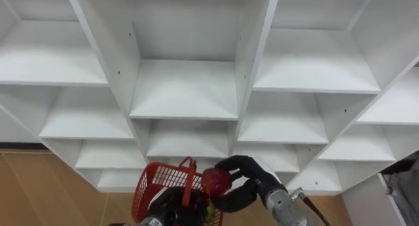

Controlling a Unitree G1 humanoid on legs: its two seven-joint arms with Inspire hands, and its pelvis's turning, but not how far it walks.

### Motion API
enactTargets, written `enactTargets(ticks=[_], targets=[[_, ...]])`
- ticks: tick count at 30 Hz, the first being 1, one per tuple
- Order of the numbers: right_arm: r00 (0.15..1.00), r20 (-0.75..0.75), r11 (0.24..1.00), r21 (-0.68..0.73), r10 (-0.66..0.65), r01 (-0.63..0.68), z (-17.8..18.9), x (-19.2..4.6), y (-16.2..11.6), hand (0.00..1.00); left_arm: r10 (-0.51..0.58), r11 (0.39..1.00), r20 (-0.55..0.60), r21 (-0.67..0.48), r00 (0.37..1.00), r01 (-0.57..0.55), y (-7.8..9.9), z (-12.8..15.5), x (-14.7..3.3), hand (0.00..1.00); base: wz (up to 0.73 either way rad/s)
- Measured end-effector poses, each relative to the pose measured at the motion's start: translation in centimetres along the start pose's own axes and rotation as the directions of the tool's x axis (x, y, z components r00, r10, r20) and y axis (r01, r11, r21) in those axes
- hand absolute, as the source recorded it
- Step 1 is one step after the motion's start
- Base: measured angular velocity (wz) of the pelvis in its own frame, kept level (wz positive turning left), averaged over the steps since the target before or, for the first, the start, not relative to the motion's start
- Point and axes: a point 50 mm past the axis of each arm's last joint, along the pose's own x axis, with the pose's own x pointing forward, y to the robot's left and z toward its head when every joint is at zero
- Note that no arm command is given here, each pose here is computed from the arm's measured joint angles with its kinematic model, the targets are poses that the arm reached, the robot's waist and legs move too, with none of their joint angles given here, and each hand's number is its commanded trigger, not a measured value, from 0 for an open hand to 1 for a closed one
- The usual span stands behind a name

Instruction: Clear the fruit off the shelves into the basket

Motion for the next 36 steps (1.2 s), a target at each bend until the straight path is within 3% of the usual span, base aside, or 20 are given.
enactTargets(ticks=[18,36], targets=[[1.0,-0.021,1.0,0.005,0.015,-0.015,0.3,0.3,0.3,1.0,-0.028,1.0,-0.034,0.003,0.999,0.028,-0.8,-0.4,0.1,1.0,0.06],[0.99,-0.14,1.0,0.0,0.002,-0.002,-2.2,0.5,0.2,1.0,-0.029,1.0,-0.043,0.005,0.999,0.03,-0.8,-0.5,0.1,1.0,0.05]])
